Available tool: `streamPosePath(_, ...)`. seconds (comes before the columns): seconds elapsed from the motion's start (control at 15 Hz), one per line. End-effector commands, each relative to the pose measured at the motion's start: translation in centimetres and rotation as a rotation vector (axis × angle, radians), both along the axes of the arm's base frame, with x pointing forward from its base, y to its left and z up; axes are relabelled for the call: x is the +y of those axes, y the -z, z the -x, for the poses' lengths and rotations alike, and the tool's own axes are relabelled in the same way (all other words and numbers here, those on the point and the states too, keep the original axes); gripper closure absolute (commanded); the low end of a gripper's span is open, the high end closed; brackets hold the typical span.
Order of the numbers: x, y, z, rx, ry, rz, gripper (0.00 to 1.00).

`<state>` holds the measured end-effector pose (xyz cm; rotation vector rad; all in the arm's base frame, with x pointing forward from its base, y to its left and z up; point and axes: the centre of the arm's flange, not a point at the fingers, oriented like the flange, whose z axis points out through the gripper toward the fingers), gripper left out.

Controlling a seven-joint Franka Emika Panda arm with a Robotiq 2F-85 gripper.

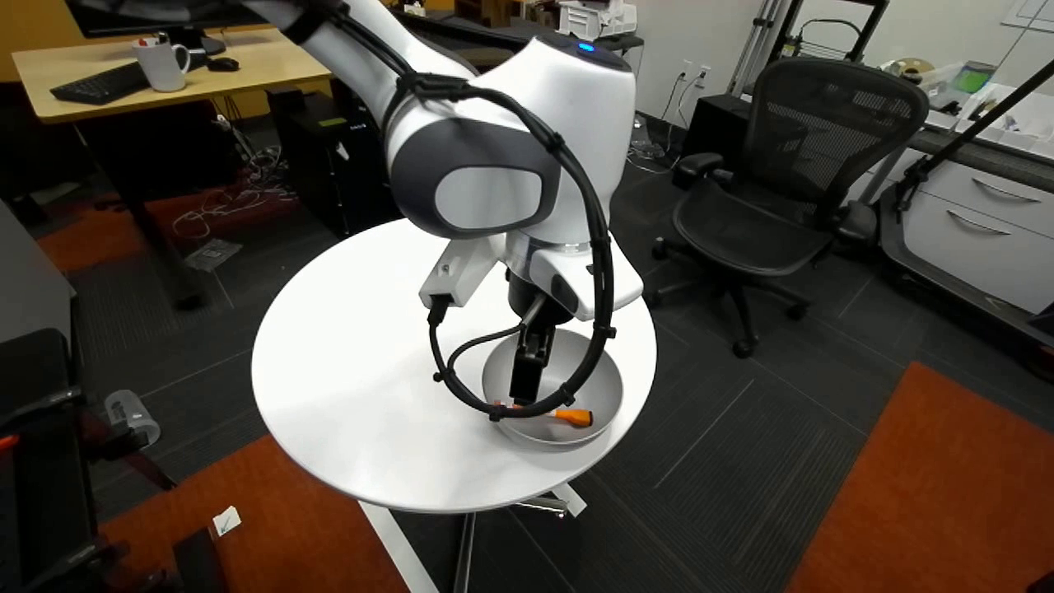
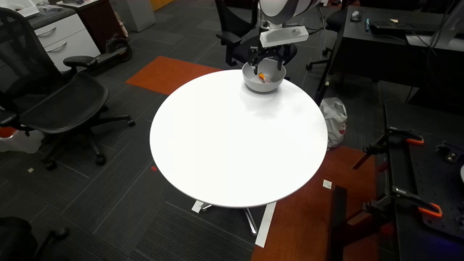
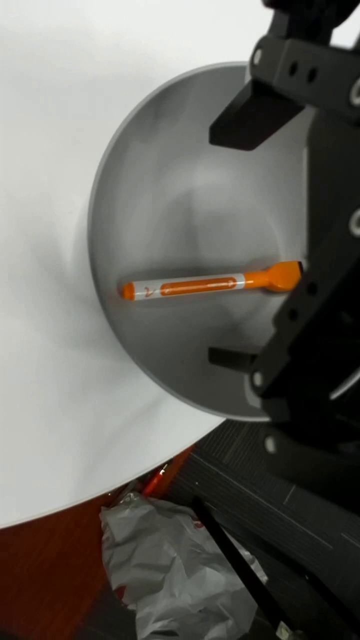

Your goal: Put the marker on the table

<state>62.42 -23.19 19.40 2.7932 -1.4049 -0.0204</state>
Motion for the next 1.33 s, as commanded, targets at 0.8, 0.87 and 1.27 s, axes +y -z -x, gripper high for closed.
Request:
streamPosePath(0.8,-2.2,4.1,-2.1,0.078,0.035,-0.009,0.0)
streamPosePath(0.87,-2.4,4.3,-2.1,0.079,0.034,-0.009,0.0)
streamPosePath(1.27,-3.0,5.4,-2.6,0.083,0.031,-0.005,0.4)
